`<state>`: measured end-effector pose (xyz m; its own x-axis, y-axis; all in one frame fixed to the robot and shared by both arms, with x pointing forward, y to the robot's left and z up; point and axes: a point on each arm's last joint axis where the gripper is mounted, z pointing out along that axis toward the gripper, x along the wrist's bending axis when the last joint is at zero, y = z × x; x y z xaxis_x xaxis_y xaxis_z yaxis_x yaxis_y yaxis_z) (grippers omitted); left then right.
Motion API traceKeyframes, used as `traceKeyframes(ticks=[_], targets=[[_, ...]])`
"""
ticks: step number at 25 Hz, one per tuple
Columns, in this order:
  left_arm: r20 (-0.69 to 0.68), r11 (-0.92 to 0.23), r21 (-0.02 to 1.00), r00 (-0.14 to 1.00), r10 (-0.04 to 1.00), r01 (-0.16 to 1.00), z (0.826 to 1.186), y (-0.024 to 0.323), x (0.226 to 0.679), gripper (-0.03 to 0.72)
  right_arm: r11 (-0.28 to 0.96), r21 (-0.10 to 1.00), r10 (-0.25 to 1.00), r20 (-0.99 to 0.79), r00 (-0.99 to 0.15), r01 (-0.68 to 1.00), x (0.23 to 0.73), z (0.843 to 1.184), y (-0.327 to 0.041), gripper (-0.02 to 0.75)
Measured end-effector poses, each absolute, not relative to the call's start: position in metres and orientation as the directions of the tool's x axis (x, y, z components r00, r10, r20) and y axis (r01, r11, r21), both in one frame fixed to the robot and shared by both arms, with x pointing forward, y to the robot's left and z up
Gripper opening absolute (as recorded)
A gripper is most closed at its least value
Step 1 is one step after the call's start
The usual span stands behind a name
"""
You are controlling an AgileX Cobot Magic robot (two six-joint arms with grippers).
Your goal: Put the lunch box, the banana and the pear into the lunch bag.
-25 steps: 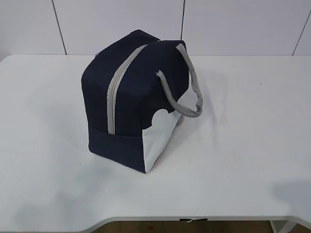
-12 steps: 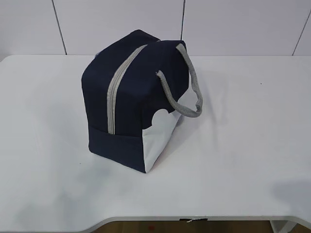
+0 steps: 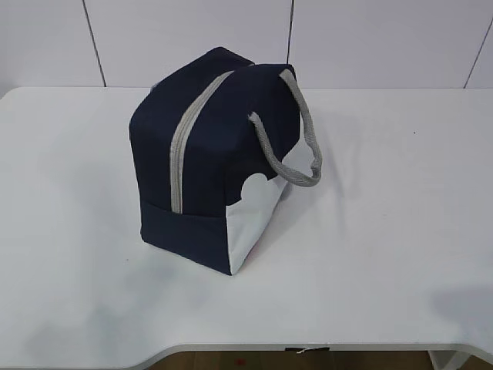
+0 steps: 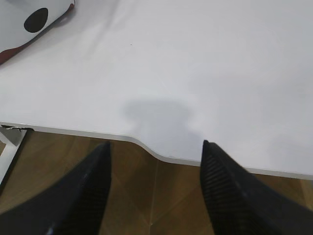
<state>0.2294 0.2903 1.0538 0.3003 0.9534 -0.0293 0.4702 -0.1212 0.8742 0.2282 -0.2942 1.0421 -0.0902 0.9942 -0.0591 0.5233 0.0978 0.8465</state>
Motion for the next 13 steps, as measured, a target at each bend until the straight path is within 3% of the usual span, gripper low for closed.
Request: traceKeyframes(ticks=[13], targets=[[-0.031, -0.12, 0.874, 0.301, 0.953, 0.47, 1.0538, 0.2901, 0.2293, 0.237, 0.098, 0.847, 0.994, -0.059, -0.09, 0.523, 0.2282, 1.0421, -0.2942, 0.467]])
